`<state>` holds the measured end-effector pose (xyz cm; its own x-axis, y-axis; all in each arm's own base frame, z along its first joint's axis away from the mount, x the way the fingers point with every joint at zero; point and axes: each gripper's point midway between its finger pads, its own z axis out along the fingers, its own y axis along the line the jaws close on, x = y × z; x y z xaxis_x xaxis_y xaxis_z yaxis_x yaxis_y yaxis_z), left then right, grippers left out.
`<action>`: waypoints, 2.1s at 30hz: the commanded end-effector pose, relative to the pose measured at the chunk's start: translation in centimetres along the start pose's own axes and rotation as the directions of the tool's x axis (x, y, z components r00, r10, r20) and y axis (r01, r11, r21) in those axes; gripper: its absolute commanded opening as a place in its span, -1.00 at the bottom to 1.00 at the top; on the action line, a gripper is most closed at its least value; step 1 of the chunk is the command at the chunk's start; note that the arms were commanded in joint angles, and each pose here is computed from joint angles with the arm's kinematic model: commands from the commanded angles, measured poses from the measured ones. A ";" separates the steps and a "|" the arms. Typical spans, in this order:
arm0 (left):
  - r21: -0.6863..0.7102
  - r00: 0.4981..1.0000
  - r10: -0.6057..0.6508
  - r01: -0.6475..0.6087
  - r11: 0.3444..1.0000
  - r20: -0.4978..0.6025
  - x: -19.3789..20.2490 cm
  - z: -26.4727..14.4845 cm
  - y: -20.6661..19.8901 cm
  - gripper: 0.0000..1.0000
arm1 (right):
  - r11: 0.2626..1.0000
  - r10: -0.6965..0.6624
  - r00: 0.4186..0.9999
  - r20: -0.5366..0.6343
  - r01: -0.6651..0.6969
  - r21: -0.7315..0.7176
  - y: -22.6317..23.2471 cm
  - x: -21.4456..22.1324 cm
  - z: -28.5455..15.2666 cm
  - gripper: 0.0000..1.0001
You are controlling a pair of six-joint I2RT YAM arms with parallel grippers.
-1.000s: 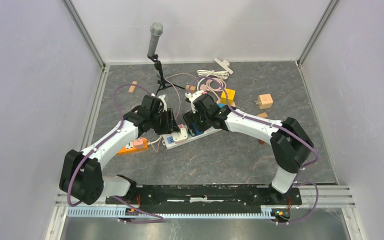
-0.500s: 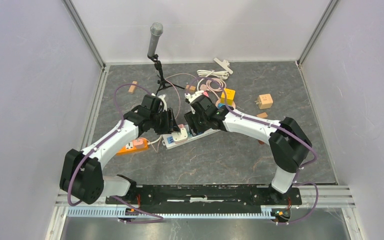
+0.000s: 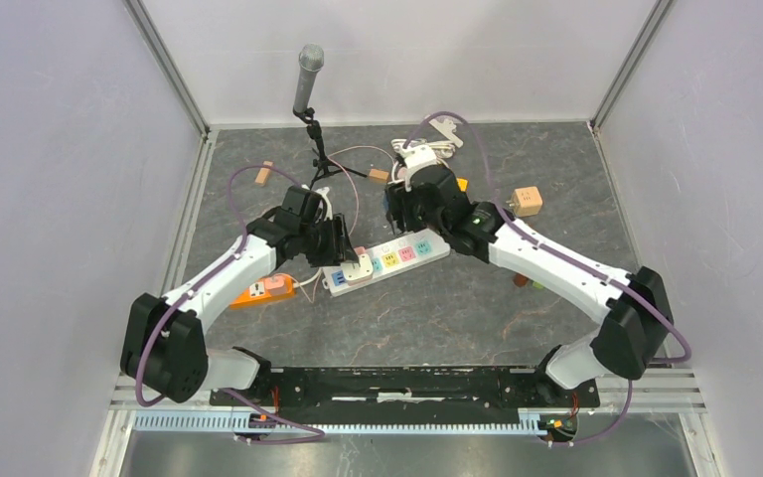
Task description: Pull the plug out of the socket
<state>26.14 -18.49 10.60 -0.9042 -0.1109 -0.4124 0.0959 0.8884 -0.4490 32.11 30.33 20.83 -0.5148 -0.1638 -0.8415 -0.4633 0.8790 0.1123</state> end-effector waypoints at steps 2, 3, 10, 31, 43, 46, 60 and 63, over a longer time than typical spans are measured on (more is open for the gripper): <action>-0.155 0.999 0.010 -0.015 0.988 -0.039 0.5 -1.4 2.7 0.27 | 0.967 0.005 0.992 0.127 -0.037 0.251 -7.5 -3.9 -3.0 -1.00; -0.141 1.000 0.017 -0.019 0.990 -0.011 -0.5 -1.9 2.0 0.37 | 0.958 0.014 0.992 0.129 -0.051 0.283 -9.1 -3.8 -3.4 -1.00; -0.028 0.987 0.030 -0.026 0.999 0.157 -6.7 -5.4 -2.9 0.91 | 0.856 0.065 0.991 0.118 -0.116 0.504 -18.9 -1.5 -7.2 -1.00; -0.122 0.959 -0.035 0.072 0.990 0.280 -7.9 -7.3 0.7 0.99 | 0.641 0.650 0.748 0.138 -0.636 0.429 -32.4 13.3 -8.8 -0.32; -0.131 0.977 -0.096 0.122 0.984 0.191 -6.3 -4.8 1.7 0.99 | 0.627 0.703 0.706 0.083 -0.671 0.396 -32.3 16.1 -7.4 0.60; -0.149 0.978 -0.100 0.129 0.980 0.184 -6.3 -4.7 1.9 0.99 | 0.620 0.693 0.716 0.077 -0.647 0.443 -32.8 16.8 -7.9 0.92; -0.222 0.981 -0.086 0.123 0.967 0.173 -6.3 -4.4 3.4 0.99 | 0.615 0.577 0.789 0.211 -0.590 0.524 -34.5 12.4 -11.3 0.96; -0.228 0.982 -0.093 0.130 0.965 0.167 -6.1 -4.2 3.6 0.99 | 0.701 0.520 0.827 0.214 -0.557 0.446 -32.6 9.7 -10.5 0.96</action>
<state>29.74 -13.08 14.55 -0.8392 -0.2398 -0.4881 -0.0904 0.9466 -0.3096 32.19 -6.11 9.52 -0.5833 0.5030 -0.6377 0.4118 0.8599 0.3017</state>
